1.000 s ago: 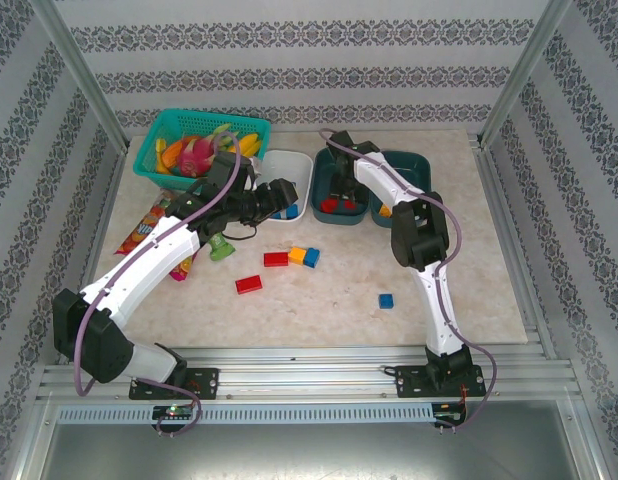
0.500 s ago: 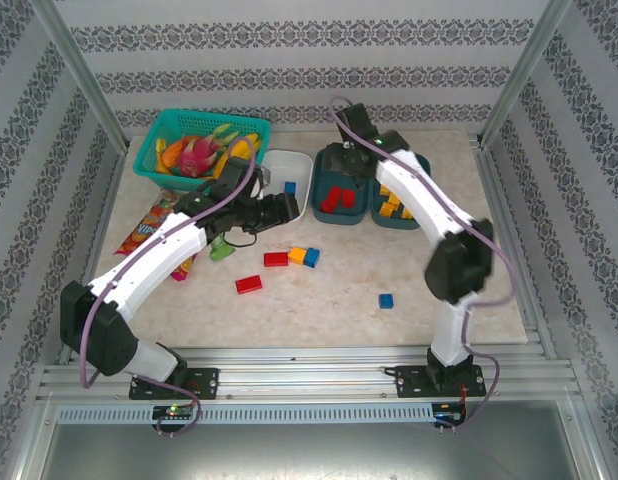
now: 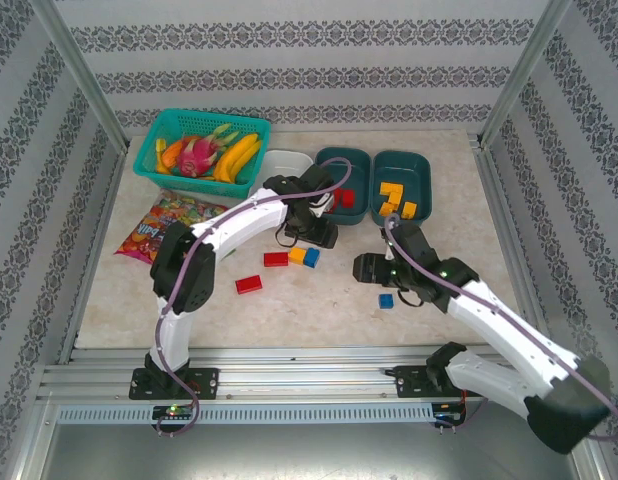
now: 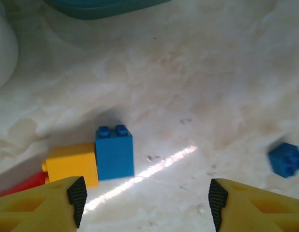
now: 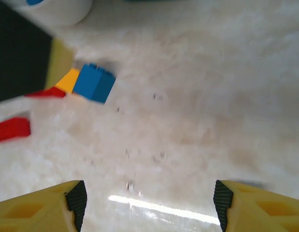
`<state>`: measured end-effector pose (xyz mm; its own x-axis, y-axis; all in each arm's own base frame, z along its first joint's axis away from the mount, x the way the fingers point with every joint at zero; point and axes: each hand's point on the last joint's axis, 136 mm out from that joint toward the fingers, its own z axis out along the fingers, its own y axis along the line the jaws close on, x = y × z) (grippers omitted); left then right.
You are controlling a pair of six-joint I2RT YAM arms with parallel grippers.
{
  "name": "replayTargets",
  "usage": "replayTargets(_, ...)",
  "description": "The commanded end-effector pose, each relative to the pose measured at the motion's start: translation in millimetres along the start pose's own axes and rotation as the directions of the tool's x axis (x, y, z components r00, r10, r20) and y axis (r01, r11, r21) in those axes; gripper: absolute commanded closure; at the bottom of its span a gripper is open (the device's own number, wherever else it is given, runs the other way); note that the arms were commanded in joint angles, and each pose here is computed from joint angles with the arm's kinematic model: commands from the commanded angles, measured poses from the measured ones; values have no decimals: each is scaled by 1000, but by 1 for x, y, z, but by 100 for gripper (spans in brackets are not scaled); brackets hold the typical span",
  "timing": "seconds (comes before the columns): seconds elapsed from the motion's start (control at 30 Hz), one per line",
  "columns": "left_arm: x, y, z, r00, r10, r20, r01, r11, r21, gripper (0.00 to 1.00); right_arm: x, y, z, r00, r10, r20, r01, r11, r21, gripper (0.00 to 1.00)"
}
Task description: Sort the legos into containers by color
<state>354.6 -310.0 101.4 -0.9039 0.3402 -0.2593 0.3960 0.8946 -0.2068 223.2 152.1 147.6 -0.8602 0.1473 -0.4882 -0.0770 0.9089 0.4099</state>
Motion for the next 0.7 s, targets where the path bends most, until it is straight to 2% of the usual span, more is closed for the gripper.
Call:
replayTargets(0.0,11,13,8,993,90,-81,-96,993,-70,29,6,3,-17,999,27,21,-25,998,-53,26)
replayTargets(0.4,24,10,55,975,142,-171,-154,986,-61,29,13,4,-14,999,53,-6,-53,997,-62,25)
replayTargets(0.67,35,9,63,973,136,-189,-154,985,-84,40,9,8,-6,999,30,-25,-32,998,-60,25)
